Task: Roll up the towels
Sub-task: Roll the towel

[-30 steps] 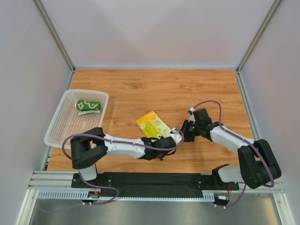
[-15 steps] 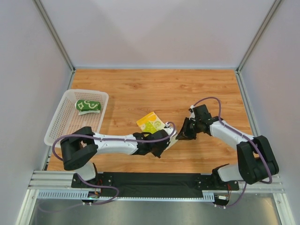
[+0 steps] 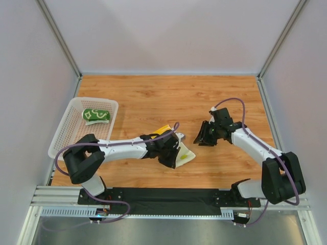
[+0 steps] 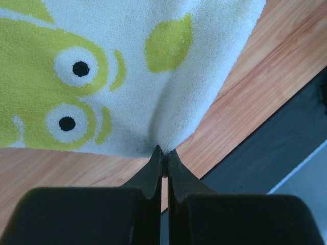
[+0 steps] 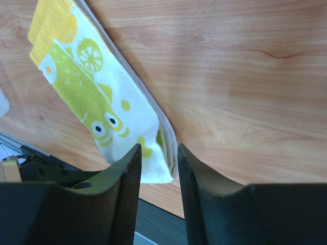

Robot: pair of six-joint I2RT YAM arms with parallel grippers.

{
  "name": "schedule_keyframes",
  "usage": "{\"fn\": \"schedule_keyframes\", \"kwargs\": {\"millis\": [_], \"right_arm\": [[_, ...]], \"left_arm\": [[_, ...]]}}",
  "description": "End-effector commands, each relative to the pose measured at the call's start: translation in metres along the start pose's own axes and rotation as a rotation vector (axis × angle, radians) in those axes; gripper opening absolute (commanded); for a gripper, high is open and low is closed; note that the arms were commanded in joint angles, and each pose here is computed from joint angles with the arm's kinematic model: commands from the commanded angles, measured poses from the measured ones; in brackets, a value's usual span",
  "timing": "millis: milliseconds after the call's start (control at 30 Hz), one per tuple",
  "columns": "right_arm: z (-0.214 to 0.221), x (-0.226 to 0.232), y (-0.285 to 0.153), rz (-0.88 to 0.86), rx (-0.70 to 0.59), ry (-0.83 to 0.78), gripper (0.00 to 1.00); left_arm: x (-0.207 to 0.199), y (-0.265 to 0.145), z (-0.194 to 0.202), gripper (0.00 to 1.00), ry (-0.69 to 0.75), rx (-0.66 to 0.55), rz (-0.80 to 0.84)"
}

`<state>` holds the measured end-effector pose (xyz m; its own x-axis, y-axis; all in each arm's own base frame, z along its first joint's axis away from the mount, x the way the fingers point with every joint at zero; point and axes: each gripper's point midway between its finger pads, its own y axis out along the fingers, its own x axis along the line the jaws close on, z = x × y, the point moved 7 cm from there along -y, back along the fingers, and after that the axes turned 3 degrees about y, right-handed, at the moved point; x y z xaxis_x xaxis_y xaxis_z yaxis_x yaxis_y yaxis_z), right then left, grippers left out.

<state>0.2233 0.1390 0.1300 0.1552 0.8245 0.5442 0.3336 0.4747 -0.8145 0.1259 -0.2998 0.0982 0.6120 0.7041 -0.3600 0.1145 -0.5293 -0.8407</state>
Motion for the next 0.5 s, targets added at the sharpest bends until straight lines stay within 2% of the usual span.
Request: {"fn": "schedule_keyframes", "kwargs": {"millis": [0, 133, 267, 467], "right_arm": [[-0.009, 0.011, -0.024, -0.032, -0.095, -0.063, 0.36], [0.001, 0.015, -0.036, -0.104, -0.109, -0.109, 0.33], [0.013, 0.026, -0.047, -0.264, -0.114, -0.158, 0.29], [0.032, 0.042, -0.048, -0.446, -0.051, -0.227, 0.20]], "left_arm": [[-0.013, -0.015, -0.014, 0.00, -0.103, 0.024, 0.110], [0.000, -0.018, -0.022, 0.00, -0.243, 0.072, 0.149], [0.006, -0.020, -0.024, 0.00, -0.334, 0.090, 0.232], [0.019, -0.011, -0.025, 0.00, -0.464, 0.124, 0.293]]}}
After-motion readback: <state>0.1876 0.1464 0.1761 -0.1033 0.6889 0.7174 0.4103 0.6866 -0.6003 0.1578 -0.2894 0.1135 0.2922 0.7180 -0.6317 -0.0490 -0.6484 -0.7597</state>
